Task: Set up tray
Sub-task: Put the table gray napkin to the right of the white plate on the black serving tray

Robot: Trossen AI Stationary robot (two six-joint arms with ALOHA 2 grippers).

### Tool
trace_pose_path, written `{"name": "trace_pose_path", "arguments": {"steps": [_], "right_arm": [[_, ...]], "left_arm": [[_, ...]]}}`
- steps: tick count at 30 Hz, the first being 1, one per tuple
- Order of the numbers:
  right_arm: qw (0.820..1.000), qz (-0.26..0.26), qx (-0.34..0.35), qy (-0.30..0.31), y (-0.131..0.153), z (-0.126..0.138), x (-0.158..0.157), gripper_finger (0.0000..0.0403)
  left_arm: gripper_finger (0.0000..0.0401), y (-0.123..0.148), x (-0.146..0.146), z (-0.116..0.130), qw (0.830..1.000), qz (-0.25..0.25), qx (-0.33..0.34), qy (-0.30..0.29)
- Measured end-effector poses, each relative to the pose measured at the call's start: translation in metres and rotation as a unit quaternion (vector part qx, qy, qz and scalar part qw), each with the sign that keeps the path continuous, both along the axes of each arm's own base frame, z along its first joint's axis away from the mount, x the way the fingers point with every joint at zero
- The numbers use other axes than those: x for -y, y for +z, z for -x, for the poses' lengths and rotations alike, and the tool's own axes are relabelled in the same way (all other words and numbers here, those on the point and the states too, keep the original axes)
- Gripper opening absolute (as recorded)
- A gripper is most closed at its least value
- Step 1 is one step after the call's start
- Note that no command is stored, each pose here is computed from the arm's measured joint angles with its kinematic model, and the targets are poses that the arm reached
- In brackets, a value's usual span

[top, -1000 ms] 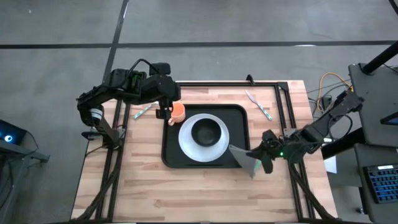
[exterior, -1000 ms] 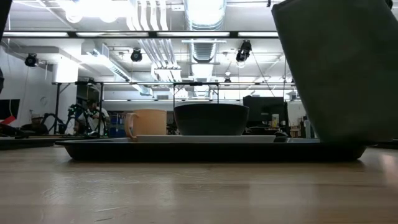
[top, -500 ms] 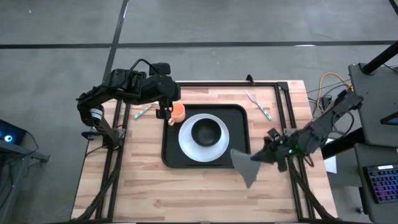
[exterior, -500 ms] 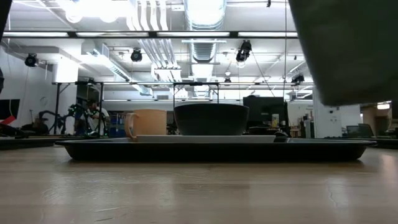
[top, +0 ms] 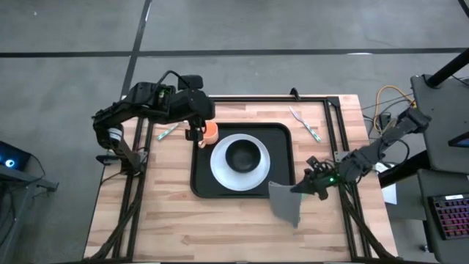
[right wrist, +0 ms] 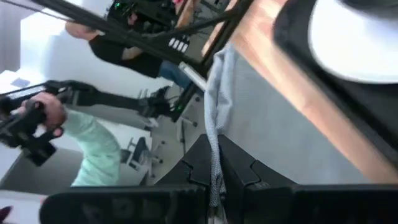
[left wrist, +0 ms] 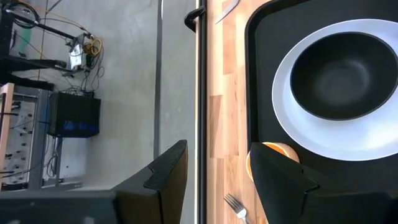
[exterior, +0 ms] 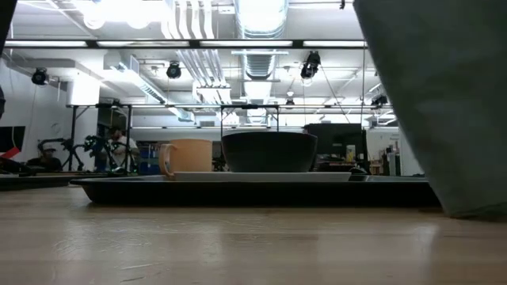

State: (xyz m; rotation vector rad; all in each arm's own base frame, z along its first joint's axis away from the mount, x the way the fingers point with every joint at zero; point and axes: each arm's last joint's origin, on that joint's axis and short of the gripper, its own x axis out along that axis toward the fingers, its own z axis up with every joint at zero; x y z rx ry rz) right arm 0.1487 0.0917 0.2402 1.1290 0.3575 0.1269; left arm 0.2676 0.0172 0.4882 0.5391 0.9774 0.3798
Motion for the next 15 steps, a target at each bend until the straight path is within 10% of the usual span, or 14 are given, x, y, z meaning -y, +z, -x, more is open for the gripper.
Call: {"name": "trace_pose_path", "arguments": {"steps": [15], "right_arm": [[0.993, 0.094, -0.041, -0.055, -0.026, 0.016, 0.067, 0.0008]], "left_arm": [[0.0155, -0.011, 0.000, -0.014, 1.000, 0.000, -0.023, 0.000]]}}
